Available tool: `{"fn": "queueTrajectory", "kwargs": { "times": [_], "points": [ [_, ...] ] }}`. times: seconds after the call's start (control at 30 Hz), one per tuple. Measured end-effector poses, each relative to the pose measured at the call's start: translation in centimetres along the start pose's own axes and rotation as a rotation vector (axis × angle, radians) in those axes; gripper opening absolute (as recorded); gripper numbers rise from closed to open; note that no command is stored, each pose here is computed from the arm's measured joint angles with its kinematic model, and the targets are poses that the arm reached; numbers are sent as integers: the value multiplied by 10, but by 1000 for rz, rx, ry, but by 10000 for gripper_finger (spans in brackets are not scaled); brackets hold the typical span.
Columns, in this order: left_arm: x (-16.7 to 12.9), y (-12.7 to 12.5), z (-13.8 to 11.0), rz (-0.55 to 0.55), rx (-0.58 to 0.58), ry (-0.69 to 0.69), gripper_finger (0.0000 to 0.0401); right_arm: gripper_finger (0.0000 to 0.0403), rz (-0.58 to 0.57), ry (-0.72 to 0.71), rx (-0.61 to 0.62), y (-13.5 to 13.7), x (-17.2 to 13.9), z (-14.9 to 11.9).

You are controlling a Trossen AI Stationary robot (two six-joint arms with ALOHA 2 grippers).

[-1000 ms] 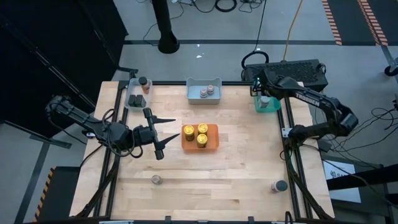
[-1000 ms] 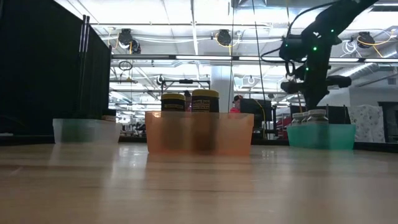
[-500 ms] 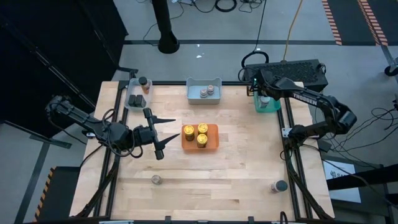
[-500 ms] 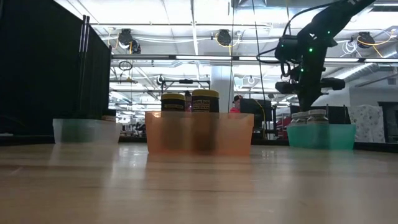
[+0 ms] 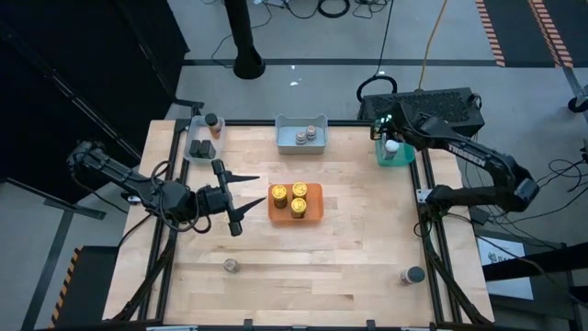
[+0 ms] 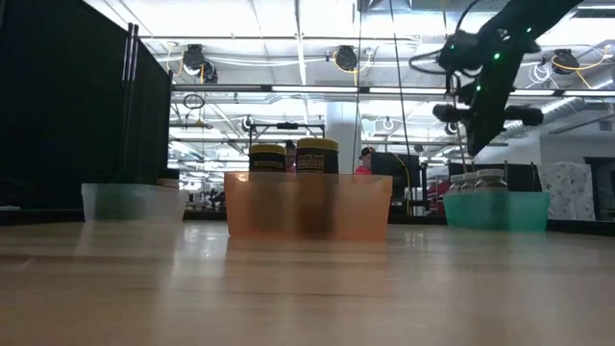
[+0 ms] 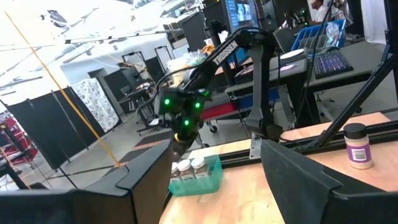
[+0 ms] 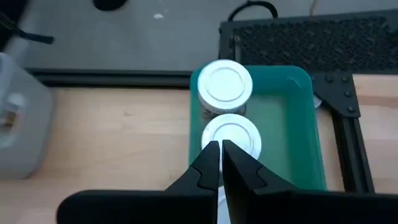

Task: Sort spices by type
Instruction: Put the violet seasoning bottle into the transparent bin

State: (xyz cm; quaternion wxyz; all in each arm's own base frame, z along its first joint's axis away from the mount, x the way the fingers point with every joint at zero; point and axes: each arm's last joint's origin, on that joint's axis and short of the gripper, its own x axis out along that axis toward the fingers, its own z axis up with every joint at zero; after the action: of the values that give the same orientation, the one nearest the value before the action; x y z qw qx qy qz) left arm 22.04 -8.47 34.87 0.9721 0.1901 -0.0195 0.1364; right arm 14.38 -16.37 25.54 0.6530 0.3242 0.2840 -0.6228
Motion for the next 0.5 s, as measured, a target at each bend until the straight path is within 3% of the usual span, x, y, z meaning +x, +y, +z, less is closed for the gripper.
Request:
{"fn": "queueTrajectory", "kwargs": {
  "times": [0.13, 0.23, 0.5],
  "points": [
    [0, -1, -2, -9, -5, 19, 251, 0, 131, -36, -37, 4, -23, -4],
    [0, -2, -5, -21, -11, 46, 251, 0, 275, -49, -133, 13, -43, -13],
    [0, -4, -9, -32, -36, 77, 251, 0, 585, 5, -352, 49, -90, -64]
  ]
}}
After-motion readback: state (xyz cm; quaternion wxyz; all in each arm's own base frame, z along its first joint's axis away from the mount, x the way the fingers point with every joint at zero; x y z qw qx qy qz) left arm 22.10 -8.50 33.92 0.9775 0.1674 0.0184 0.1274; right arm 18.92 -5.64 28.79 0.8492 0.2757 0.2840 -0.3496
